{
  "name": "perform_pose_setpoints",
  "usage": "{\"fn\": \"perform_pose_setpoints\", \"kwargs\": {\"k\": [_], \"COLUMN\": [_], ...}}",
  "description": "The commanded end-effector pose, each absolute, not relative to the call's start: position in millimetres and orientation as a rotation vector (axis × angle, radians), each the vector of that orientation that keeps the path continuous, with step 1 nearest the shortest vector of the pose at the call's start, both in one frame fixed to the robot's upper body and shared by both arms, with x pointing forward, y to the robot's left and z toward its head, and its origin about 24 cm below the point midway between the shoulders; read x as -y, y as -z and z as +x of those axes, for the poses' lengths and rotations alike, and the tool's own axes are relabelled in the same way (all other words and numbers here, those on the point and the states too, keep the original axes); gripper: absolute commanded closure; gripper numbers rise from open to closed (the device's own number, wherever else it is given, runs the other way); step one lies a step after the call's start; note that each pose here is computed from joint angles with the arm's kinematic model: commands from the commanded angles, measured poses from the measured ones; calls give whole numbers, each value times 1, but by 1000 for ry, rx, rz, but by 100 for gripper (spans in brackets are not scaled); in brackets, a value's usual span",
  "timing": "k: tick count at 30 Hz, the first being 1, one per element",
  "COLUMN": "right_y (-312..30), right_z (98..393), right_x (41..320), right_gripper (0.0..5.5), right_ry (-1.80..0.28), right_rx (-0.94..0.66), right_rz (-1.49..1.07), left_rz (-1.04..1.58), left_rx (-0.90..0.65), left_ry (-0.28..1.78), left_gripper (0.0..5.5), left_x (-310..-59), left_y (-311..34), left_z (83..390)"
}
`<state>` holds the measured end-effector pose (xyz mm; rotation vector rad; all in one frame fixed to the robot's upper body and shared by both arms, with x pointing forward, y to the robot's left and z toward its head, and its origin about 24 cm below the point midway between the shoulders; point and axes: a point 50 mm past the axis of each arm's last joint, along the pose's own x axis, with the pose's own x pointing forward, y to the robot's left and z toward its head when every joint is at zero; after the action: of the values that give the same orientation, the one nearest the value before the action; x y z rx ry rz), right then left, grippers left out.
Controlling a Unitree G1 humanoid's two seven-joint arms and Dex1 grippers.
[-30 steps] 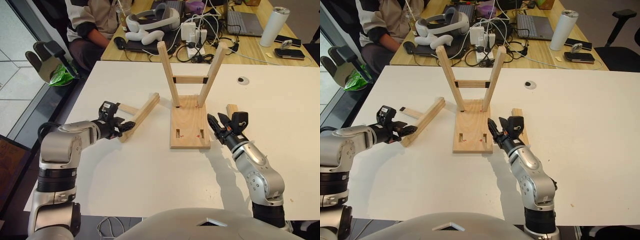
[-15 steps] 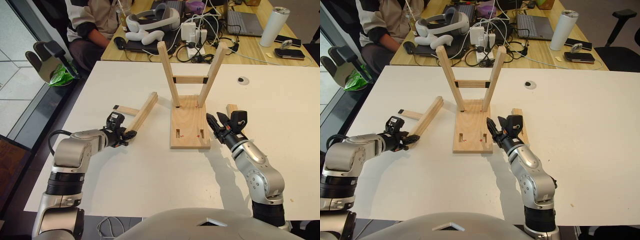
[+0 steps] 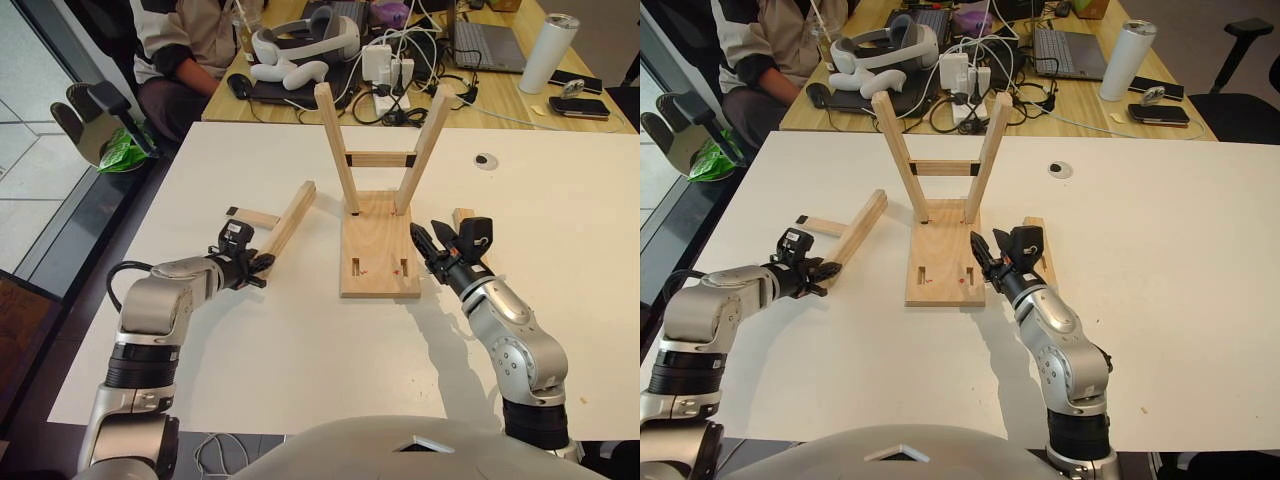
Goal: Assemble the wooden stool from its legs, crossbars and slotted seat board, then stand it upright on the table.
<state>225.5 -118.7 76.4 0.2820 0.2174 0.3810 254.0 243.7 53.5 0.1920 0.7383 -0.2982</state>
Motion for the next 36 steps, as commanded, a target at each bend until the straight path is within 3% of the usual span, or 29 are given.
{"fn": "perform_pose_setpoints", "kwargs": {"k": [1,5,8,10,15,19,25,31,36], "right_y": [-79,-91,-125,-155,-222,-249,-259,-258,-251], "right_z": [228,232,241,250,254,238,248,264,271], "right_x": [124,122,115,115,125,125,121,120,124], "right_gripper": [313,313,313,313,222,160,160,160,248], "right_ry": [-364,-416,-525,-601,-772,-997,-1008,-954,-880], "right_rx": [-205,-157,-55,41,255,277,239,242,251], "right_rz": [265,324,591,756,1102,1362,1386,1346,1346], "left_rz": [641,855,1099,1244,1484,1497,1450,1442,1488], "left_rx": [-415,31,364,546,806,920,1027,1047,1033], "left_ry": [-174,-510,-517,-421,-242,-214,-84,-44,-55], "left_gripper": [448,448,448,448,448,448,448,448,448], "left_x": [-298,-306,-275,-245,-191,-166,-134,-125,-130], "left_y": [-121,-206,-246,-254,-242,-238,-223,-218,-216], "left_z": [279,286,284,281,272,266,252,249,252]}}
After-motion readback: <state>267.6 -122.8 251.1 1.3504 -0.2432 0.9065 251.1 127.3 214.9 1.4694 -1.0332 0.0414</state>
